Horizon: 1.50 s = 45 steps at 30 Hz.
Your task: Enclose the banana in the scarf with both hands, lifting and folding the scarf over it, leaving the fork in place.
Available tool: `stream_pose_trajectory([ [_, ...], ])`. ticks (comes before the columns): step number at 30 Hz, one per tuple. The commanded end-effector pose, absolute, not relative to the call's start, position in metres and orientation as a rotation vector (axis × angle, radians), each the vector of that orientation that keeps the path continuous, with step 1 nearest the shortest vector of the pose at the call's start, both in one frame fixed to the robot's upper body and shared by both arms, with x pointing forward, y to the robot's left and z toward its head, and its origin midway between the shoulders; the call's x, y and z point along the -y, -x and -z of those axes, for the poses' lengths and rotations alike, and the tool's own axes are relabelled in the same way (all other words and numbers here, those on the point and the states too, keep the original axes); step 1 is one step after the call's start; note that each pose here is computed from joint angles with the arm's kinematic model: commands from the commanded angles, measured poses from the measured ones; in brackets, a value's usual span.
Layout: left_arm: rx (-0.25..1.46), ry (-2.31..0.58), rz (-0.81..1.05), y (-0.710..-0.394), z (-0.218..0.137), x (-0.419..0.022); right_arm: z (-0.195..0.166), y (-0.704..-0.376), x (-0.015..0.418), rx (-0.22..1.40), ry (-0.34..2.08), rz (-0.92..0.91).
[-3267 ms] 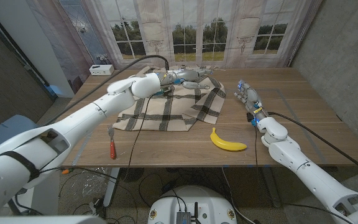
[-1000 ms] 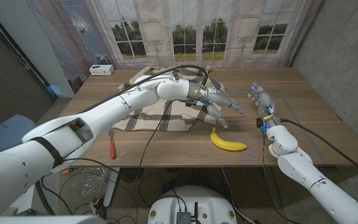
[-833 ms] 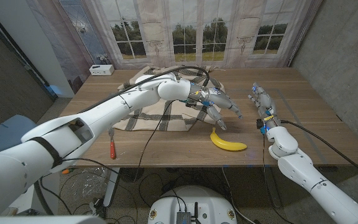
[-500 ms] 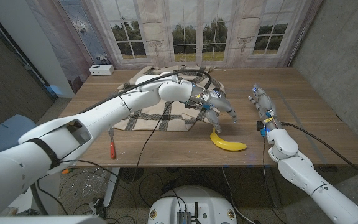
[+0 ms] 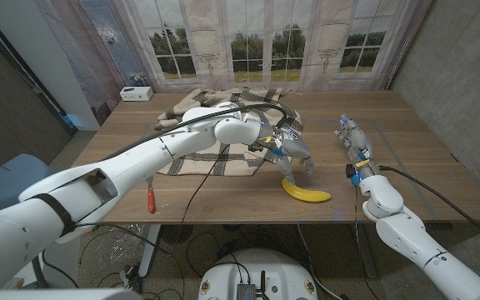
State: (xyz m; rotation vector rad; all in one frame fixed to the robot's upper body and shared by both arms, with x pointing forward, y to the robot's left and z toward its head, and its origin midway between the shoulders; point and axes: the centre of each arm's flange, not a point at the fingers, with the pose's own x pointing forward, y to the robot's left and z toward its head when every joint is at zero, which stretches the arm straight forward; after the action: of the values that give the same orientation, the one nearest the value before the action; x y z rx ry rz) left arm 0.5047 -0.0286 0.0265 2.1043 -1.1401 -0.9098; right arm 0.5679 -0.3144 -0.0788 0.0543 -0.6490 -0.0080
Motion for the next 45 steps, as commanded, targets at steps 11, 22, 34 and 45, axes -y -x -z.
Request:
stream_pose_trajectory([
  [11, 1.191, -2.136, 0.803, -0.495, 0.006, 0.024, 0.085, -0.554, 0.316, 0.642, -0.039, -0.012],
  [22, 1.183, -2.127, 0.789, -0.505, 0.019, 0.022, 0.092, -0.552, 0.316, 0.634, -0.045, -0.011],
  [34, 1.177, -2.101, 0.818, -0.517, 0.028, 0.020, 0.091, -0.554, 0.316, 0.633, -0.046, -0.006],
  [45, 1.165, -2.102, 0.836, -0.523, 0.034, 0.019, 0.089, -0.560, 0.314, 0.626, -0.043, -0.011],
])
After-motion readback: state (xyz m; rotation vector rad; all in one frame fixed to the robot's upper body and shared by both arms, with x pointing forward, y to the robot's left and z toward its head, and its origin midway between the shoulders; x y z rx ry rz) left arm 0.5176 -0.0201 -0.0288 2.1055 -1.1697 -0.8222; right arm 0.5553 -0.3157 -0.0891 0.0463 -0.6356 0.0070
